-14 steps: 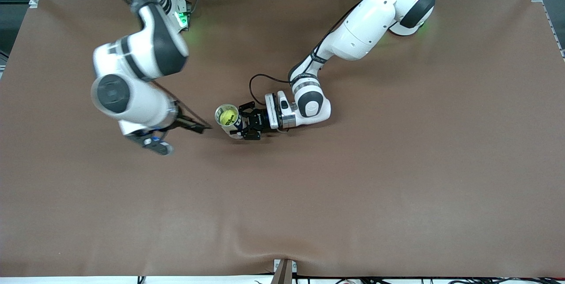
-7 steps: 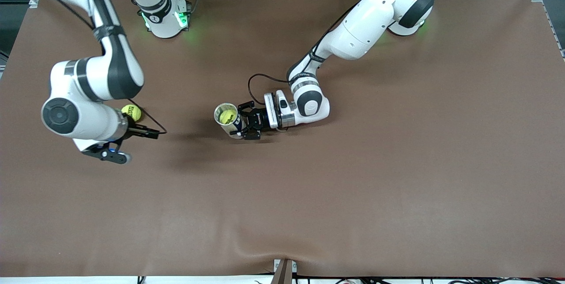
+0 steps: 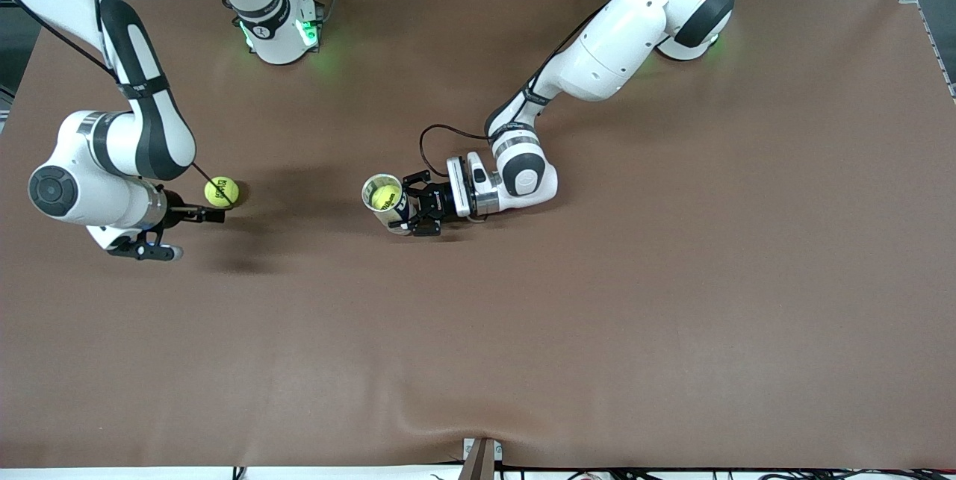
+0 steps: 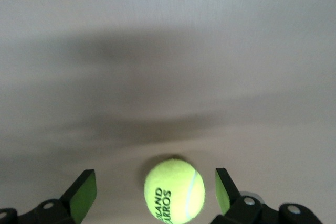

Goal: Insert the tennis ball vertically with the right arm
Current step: 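Release the ball into the can and move the right gripper to the other ball, then close the right gripper on the second tennis ball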

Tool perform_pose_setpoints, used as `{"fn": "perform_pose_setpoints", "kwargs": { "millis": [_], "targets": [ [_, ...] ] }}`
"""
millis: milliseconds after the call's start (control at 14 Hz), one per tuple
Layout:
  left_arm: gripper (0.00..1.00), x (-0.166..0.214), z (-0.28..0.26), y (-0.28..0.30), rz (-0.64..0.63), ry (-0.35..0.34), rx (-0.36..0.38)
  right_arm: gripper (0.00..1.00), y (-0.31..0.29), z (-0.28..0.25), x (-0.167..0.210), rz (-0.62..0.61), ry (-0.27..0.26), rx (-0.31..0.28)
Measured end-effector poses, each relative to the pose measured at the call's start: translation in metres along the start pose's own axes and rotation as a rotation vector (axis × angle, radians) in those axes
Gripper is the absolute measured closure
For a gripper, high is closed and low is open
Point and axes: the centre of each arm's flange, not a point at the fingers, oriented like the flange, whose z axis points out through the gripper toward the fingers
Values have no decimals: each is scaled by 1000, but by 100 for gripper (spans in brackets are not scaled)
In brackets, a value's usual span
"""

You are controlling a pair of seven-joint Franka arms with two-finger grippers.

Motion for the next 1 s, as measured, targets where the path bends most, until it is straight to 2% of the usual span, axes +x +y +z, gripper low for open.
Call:
{"fn": "perform_pose_setpoints", "kwargs": {
  "millis": [286,1002],
  "targets": [
    [33,0,0,0,0,0,0,0,1,23,-16,-15,-52,4],
    [31,0,1,1,0,1,-2,0,10,53,-33,-4,-120,13]
  ]
}}
